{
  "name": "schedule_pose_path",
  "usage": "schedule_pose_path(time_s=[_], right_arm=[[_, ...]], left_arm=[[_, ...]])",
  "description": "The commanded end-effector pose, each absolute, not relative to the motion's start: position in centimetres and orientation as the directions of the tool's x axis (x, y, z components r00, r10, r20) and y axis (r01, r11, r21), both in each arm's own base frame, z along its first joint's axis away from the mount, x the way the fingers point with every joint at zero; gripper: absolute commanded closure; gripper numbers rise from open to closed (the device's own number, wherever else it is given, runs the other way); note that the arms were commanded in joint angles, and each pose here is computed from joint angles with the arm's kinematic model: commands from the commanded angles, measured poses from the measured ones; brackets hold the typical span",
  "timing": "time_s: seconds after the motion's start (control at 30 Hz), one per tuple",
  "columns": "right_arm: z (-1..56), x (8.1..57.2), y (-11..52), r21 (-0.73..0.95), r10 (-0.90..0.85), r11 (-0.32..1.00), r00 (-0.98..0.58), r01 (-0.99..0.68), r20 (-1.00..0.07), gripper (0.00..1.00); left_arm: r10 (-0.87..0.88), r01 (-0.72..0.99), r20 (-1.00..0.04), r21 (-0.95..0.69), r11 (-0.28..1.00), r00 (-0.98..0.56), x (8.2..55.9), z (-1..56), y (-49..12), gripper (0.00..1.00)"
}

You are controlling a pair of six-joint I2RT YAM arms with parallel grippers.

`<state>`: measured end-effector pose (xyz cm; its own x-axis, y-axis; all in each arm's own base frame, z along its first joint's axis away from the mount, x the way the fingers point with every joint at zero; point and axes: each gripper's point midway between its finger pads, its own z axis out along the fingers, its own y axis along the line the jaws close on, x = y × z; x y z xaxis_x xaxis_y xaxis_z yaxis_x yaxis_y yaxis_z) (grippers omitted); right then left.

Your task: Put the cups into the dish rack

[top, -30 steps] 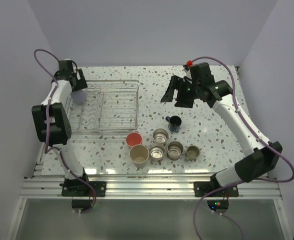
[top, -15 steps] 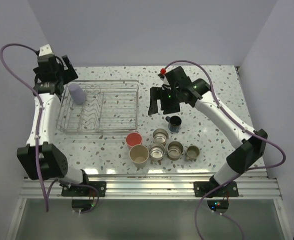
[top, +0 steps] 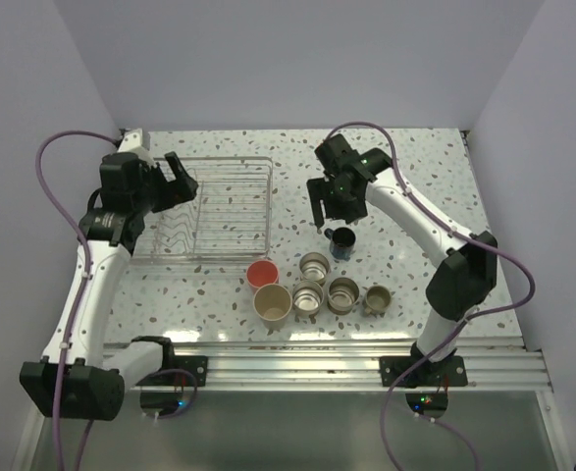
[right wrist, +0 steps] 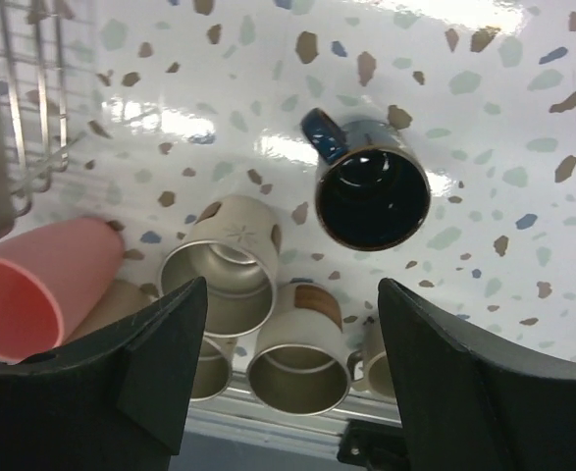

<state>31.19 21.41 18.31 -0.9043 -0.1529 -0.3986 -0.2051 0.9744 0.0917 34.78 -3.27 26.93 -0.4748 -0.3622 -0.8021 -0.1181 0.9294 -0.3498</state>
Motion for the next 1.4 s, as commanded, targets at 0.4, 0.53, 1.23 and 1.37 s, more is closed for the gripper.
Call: schedule_pose_path(time_s=[0.4,0.53,1.23,1.37], right_arm=[[11.4,32.6,19.9,-0.017,-0.159,0.987,-0.939,-0.161,-0.306,0.39],[9.4,32.2,19.3,-0.049,-0.169,0.986,-0.947,-0.161,-0.272,0.43],[9.0,33.8,18.4,-0.147,-0.195,0.976,-0.946,-0.161,-0.260,1.00],[14.5,34.7,19.1,-0.085,-0.145,0.989,-0.924,-0.123,-0.354,1.00]], left_arm=[[-0.397,0.016,-0.777,-0.463,0.886,-0.489,28.4,29.3,-6.5,0.07],[-0.390,0.020,-0.777,-0.458,0.889,-0.494,28.4,29.2,-6.5,0.08],[-0.363,0.084,-0.800,-0.453,0.887,-0.477,29.1,31.3,-7.2,0.07],[-0.352,0.174,-0.804,-0.480,0.860,-0.479,30.0,32.6,-8.7,0.00]])
